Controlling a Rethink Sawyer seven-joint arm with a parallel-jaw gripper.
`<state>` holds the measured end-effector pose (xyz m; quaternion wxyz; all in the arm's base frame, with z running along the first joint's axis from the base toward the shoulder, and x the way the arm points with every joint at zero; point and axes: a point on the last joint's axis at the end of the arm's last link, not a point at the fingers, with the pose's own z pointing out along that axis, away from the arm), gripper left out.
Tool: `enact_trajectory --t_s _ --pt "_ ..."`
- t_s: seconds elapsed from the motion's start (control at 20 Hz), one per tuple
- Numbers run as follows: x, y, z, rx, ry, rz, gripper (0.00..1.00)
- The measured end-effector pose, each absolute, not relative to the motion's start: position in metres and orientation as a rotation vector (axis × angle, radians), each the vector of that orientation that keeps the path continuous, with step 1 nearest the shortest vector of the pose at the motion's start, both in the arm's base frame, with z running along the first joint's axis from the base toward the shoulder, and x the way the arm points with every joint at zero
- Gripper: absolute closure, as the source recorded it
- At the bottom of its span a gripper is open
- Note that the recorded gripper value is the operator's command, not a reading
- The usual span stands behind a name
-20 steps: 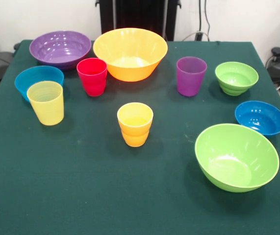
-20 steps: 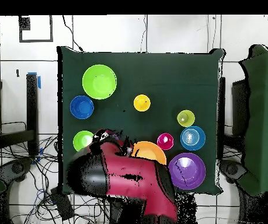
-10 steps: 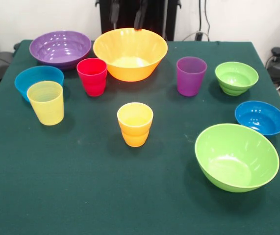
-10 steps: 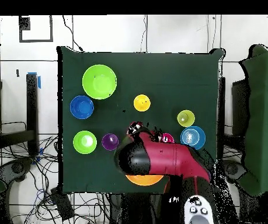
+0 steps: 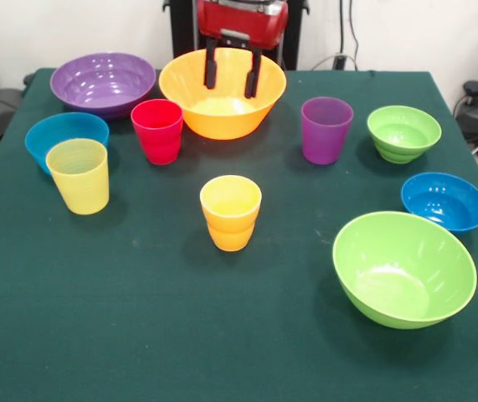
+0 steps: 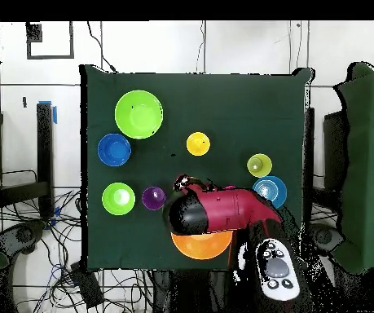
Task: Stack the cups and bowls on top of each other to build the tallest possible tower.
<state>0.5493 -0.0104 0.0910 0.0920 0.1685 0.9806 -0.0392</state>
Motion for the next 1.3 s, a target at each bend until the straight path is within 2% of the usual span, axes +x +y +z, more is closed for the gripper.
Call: enact_trajectory --t_s 0.55,0.95,1.3 --pt "0.552 0.025 0.088 0.441 2.938 -0.121 0.0" --pt "0.551 0.064 0.107 0.572 3.003 -0.317 0.0" --pt "0.55 0.08 0.125 0.91 2.967 -0.523 0.0"
